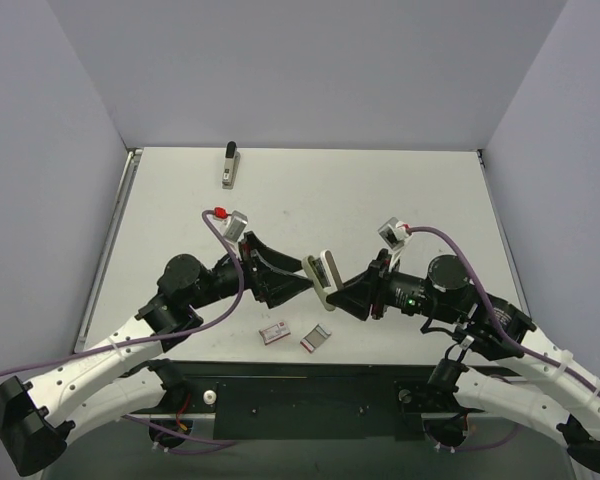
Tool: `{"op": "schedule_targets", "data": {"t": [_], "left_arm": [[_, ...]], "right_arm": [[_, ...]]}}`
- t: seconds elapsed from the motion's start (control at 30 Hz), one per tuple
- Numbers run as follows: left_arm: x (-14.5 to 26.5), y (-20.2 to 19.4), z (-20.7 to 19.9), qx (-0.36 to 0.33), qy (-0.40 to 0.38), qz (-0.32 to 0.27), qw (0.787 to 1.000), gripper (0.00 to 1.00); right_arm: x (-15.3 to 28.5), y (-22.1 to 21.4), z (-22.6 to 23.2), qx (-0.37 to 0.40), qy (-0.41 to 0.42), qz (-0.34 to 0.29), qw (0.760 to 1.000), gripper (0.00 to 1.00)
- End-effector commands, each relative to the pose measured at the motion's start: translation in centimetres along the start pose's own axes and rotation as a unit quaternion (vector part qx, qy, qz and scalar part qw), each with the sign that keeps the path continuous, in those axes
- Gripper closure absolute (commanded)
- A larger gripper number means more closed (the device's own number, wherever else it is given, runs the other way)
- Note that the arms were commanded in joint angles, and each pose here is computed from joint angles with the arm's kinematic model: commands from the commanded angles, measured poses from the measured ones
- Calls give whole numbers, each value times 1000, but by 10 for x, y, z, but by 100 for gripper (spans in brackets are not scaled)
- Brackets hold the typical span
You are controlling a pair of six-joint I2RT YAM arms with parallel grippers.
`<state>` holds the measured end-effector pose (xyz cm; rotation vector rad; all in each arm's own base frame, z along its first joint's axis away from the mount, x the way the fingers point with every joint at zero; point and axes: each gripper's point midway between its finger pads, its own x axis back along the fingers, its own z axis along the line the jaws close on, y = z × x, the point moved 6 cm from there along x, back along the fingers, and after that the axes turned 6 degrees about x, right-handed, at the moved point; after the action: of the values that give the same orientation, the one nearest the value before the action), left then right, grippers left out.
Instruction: Unload the staples from the stapler
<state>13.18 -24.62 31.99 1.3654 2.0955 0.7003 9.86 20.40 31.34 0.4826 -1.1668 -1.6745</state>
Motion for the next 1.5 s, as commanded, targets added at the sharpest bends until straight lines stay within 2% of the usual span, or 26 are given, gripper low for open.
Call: {"op": "schedule_targets", "data": {"t": [0.0, 0.3, 0.67, 1.17, 1.47], "left_arm": [[3, 12, -24, -4, -82, -15, 996, 12], [5, 22, -40, 7, -155, -31, 987, 13], [10, 31, -47, 9, -168, -64, 984, 22], [16, 41, -54, 5, -192, -118, 974, 30], [13, 43, -52, 8, -196, -128, 972, 40]], "right_arm": [[6, 35, 25, 17, 66, -53, 996, 100], [-1, 52, 42, 19, 124, -83, 989, 100], [-1, 57, 42, 9, 133, -132, 982, 100], [-7, 46, 37, -13, 138, -140, 980, 100], [-9, 47, 36, -17, 137, -150, 979, 100]]}}
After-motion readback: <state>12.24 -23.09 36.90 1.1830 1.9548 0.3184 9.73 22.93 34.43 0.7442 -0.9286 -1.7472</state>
